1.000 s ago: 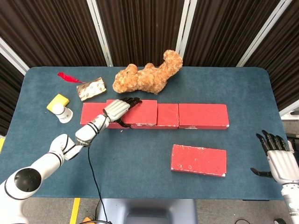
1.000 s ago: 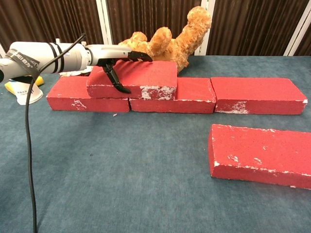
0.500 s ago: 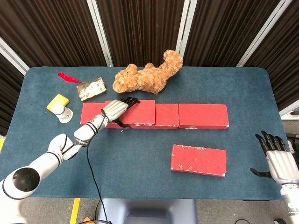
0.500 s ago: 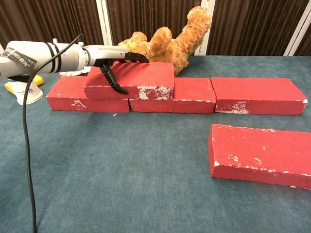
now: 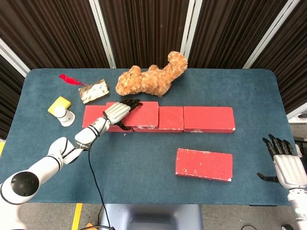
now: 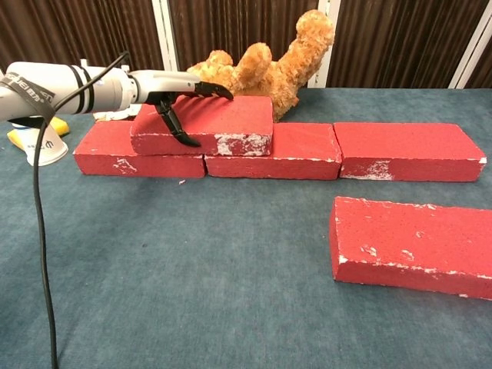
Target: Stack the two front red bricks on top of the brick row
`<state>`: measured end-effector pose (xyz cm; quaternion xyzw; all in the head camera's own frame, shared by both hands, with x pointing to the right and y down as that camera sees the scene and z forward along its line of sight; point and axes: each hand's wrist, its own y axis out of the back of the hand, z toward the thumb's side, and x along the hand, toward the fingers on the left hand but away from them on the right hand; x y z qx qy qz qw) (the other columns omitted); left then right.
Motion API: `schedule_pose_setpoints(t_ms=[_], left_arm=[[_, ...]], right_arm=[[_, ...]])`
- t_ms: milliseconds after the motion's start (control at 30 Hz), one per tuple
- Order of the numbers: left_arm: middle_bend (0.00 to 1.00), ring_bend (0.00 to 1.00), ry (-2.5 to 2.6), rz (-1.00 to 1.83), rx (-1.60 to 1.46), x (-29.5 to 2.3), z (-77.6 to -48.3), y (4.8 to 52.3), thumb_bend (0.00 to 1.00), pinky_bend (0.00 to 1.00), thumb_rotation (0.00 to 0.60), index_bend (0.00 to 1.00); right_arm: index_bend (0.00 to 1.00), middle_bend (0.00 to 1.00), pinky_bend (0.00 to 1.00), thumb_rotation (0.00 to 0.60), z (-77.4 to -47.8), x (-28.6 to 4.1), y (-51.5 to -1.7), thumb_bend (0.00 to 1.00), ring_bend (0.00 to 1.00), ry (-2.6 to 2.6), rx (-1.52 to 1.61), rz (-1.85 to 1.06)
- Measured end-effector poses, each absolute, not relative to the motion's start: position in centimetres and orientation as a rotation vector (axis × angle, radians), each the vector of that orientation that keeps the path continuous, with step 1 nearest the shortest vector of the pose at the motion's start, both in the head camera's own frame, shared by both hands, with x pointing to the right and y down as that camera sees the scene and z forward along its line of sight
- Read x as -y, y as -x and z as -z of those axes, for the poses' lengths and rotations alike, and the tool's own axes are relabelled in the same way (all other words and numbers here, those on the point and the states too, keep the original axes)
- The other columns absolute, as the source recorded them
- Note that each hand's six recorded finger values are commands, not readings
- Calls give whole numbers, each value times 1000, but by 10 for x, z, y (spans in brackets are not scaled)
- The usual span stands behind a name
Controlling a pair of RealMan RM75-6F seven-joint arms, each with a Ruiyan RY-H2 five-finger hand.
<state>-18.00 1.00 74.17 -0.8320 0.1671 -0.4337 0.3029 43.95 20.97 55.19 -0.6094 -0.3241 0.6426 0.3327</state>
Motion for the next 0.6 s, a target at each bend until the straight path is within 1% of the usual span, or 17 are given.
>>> schedule_pose_setpoints(t_ms=[133,333,600], left_arm=[[0,0,2202,1157,-442,-10,-741,182,266,91,600,0],[0,0,2208,1186,-447,-9,-742,185,230,91,600,0],[0,0,2198,1186,-432,-11,-741,185,227,91,600,0]], right_arm=[[0,0,0,533,-552,-210,-439,113,0,1592,845,-1678],[0,0,0,535,-552,-210,-439,113,0,1589,847,-1679],[0,0,0,534,-550,-210,-438,113,0,1588,855,-1664]])
